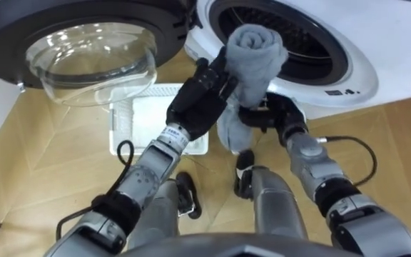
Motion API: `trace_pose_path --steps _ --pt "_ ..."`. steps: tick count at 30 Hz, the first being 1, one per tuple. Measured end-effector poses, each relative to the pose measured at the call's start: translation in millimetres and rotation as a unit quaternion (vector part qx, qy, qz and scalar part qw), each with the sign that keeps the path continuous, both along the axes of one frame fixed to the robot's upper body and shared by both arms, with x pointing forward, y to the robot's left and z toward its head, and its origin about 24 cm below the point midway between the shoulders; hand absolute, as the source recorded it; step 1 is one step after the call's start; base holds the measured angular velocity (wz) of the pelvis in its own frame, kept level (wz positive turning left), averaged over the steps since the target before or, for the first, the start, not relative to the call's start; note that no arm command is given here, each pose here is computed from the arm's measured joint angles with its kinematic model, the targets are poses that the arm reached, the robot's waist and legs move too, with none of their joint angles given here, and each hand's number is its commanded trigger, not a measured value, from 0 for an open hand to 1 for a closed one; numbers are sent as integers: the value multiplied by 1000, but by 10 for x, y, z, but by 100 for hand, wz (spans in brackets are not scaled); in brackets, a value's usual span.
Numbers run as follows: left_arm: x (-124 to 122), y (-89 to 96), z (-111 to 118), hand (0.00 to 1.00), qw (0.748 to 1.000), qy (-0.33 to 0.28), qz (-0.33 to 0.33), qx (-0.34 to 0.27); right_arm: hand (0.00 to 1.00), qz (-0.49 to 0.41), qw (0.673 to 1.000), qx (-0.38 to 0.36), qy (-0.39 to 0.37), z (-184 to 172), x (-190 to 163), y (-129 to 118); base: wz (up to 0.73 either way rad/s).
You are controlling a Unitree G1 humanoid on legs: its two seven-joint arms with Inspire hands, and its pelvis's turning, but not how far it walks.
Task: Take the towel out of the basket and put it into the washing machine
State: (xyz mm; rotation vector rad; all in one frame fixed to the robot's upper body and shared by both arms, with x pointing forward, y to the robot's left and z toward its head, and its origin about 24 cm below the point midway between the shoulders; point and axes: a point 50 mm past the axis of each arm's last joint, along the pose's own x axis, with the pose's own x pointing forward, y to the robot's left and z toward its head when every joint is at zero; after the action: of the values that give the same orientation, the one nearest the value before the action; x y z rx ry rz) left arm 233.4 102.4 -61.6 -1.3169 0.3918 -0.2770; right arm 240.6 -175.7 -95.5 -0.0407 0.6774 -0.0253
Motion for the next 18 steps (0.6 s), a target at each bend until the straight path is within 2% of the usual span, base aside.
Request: trace_pose_path --steps 3,8,12,18 --pt "-65 222 -135 0 998 42 21 48 100 -42 999 20 18 -42 -57 -186 6" --pt "-198 478 -350 0 986 110 44 116 100 -115 990 67 44 -96 -129 -412 18" --pt "-300 537 -456 0 973 153 33 169 100 -170 978 106 59 -114 -204 -615 27" --pt "-339 540 -509 0 959 183 9 218 100 -209 965 137 77 -119 -227 -724 11"
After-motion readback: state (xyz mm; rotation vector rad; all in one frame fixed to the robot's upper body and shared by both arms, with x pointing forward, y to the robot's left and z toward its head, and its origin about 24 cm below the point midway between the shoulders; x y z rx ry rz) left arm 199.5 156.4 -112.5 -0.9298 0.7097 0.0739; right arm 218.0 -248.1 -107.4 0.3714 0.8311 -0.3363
